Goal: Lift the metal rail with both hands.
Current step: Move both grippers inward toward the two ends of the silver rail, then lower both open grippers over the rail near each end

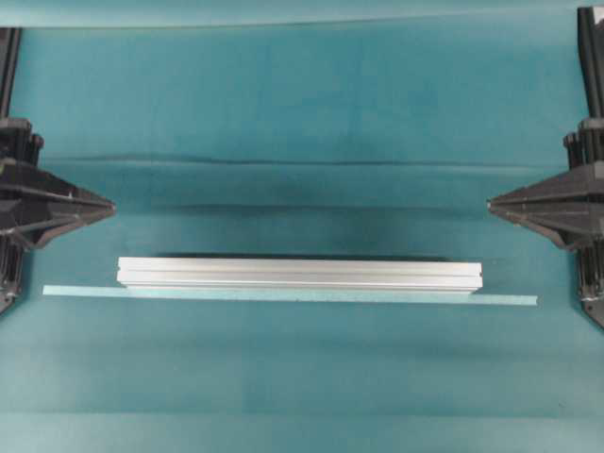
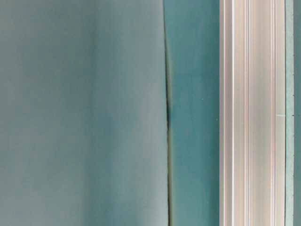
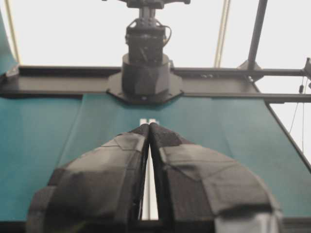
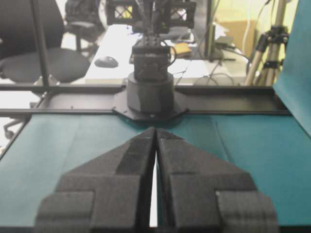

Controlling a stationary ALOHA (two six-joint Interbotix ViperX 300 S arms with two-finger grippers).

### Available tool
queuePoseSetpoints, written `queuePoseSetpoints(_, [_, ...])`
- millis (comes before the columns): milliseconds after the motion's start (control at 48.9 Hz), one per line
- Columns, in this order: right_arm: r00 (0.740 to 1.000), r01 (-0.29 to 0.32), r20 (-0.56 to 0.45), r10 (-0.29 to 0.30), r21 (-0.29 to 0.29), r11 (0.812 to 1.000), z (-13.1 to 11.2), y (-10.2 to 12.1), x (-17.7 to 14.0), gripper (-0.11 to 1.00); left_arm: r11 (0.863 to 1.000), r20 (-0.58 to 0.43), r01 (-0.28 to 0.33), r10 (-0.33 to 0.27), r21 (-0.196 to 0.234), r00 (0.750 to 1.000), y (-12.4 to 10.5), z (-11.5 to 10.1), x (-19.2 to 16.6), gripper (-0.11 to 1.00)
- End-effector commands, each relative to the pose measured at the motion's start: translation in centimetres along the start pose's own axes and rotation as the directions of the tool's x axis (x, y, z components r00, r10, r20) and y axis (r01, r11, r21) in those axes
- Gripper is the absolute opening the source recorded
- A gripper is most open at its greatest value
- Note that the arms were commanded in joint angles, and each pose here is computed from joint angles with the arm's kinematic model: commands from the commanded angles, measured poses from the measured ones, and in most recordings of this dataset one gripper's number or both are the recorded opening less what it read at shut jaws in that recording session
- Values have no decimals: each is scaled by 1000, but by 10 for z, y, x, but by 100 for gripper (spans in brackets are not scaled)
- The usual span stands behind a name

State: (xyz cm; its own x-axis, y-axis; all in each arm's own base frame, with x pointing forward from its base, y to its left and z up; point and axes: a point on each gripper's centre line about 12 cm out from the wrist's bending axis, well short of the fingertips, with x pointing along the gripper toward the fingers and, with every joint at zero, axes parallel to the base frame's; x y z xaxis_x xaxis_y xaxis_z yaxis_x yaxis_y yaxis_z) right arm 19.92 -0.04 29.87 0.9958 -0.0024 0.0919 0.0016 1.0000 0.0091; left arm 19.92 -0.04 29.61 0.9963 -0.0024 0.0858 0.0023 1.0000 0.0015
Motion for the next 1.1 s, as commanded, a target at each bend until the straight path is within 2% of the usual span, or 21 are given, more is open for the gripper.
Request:
queuePoseSetpoints(0, [1000,14,-6,-14,25,1000,0,-3,4,10,999,9,-7,7,-44,1000,2,19,16,14])
queuePoseSetpoints(41, [999,23,-26,-22,54,998,0,-3,7,10,999,9,-6,6,-39,1000,2,24,21,12])
queuePoseSetpoints(143, [994,49,-108,-35,130,990,-3,-6,13,0,999,-34,-12,11,-38,999,3,29,30,-1])
queuePoseSetpoints(286, [974,76,-224,-32,191,979,-2,-6,24,0,999,-151,-22,15,-47,988,4,24,37,-2])
queuePoseSetpoints(327, [965,89,-262,-33,206,975,-2,-7,28,0,999,-188,-25,15,-48,982,4,24,39,-2])
queuePoseSetpoints(450, [906,152,-422,-30,258,954,-7,-10,39,0,998,-308,-34,17,-48,951,4,24,47,-2])
queuePoseSetpoints(572, [821,229,-571,-27,285,931,-17,-13,51,0,998,-430,-43,19,-47,902,5,20,60,-2])
queuePoseSetpoints(695, [725,262,-688,-16,254,931,-29,-14,65,0,998,-531,-55,24,-43,847,6,13,72,-2])
queuePoseSetpoints(817, [628,272,-778,-6,213,939,-39,-13,81,0,997,-610,-68,29,-41,792,8,2,83,-2])
queuePoseSetpoints(919, [546,269,-838,-1,175,947,-46,-13,94,0,993,-677,-102,37,-56,735,12,-8,92,-2])
queuePoseSetpoints(1001, [468,247,-884,6,137,959,-50,-11,103,0,990,-733,-125,42,-59,679,15,-15,96,-2])
queuePoseSetpoints(1042, [414,227,-910,9,113,967,-54,-10,107,0,989,-759,-134,45,-55,649,16,-19,98,-2])
queuePoseSetpoints(1083, [371,208,-928,10,93,974,-56,-10,111,0,989,-781,-138,46,-52,623,16,-23,101,-2])
